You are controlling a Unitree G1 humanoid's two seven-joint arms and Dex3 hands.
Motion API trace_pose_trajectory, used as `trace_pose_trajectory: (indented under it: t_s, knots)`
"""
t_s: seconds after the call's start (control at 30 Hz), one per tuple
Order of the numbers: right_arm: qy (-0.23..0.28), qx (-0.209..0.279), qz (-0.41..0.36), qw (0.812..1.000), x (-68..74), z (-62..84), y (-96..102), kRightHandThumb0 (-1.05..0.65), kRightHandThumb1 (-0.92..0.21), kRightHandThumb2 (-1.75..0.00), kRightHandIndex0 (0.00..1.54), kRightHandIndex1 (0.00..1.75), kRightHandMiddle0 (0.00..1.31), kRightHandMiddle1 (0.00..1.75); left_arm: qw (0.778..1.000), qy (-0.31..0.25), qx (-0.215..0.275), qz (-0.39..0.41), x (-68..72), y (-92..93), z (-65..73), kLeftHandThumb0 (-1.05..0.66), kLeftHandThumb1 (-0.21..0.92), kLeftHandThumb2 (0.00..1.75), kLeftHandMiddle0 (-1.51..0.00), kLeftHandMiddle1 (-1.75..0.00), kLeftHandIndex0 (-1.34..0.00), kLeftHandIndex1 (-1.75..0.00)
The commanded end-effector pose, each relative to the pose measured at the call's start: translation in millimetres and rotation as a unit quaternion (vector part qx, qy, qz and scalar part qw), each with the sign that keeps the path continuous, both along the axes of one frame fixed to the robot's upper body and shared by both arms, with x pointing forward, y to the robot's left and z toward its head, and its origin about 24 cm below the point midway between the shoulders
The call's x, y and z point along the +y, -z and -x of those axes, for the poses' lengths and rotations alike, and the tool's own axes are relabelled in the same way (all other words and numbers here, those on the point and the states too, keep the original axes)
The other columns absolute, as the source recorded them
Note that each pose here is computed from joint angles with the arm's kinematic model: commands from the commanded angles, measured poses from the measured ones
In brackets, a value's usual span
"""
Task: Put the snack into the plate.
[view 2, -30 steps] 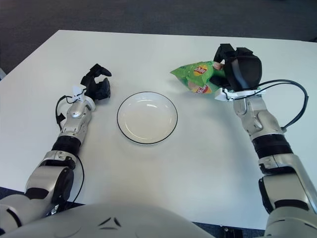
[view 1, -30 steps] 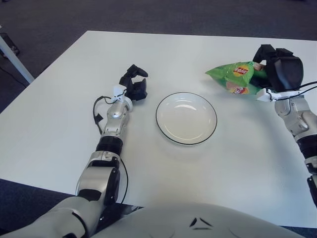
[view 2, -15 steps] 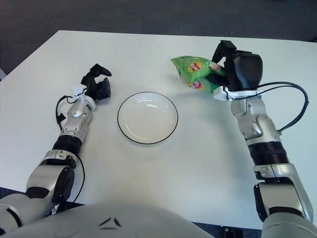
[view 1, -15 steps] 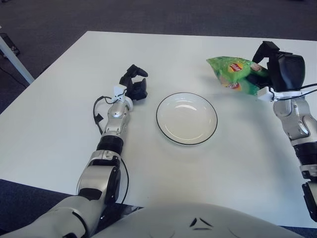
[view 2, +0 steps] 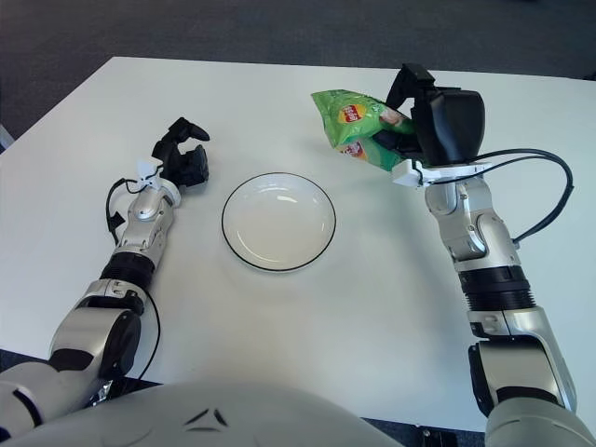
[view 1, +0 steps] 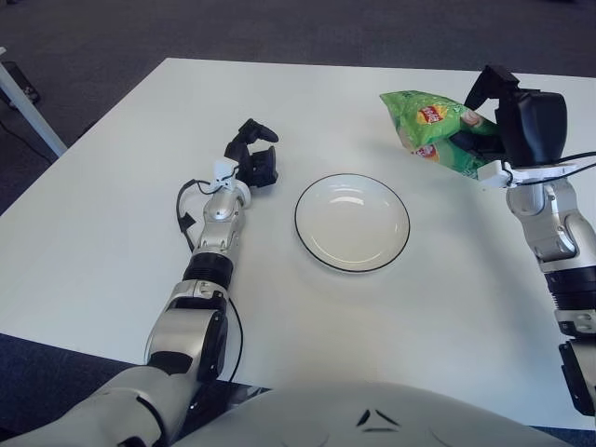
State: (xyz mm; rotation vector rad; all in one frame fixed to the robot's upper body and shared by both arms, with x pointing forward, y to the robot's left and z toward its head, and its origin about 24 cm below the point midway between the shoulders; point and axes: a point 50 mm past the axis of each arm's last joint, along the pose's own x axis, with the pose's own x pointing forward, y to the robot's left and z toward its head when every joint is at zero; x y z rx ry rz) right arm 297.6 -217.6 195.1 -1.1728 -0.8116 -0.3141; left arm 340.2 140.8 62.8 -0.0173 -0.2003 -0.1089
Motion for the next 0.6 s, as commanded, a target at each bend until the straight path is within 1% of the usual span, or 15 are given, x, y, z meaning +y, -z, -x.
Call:
trace_pose_trajectory:
  t_s: [0.0,0.27,0.43,0.57]
  knots:
    - [-0.018,-0.03,-0.003,0.999,4.8,2.3,-13.8,-0.46,-0.35,-1.27,1.28,1.75,0.58,1.75,0.998,-0.003,0.067,-0.005,2.8,37.3,16.5,-0.44,0.45,1.15,-1.24,-1.75,-0.51,-1.75]
    - [-0.053,-0.045,-0.019,0.997,13.0,6.5,-18.2,-0.46,-0.36,-1.25,1.25,1.75,0.57,1.75,0.998,-0.005,0.068,0.002,2.7,38.1,16.0,-0.44,0.46,1.14,-1.25,-1.75,-0.51,-1.75]
    - [-0.077,-0.049,-0.03,0.995,21.5,11.3,-22.9,-0.45,-0.37,-1.25,1.24,1.75,0.57,1.75,0.998,-0.003,0.069,0.004,2.8,38.6,15.3,-0.44,0.46,1.14,-1.26,-1.75,-0.5,-1.75]
    - [-0.085,-0.051,-0.031,0.995,25.1,14.0,-24.9,-0.45,-0.36,-1.25,1.24,1.75,0.57,1.75,0.998,-0.003,0.067,0.004,2.8,38.5,15.2,-0.44,0.46,1.14,-1.26,-1.75,-0.5,-1.75]
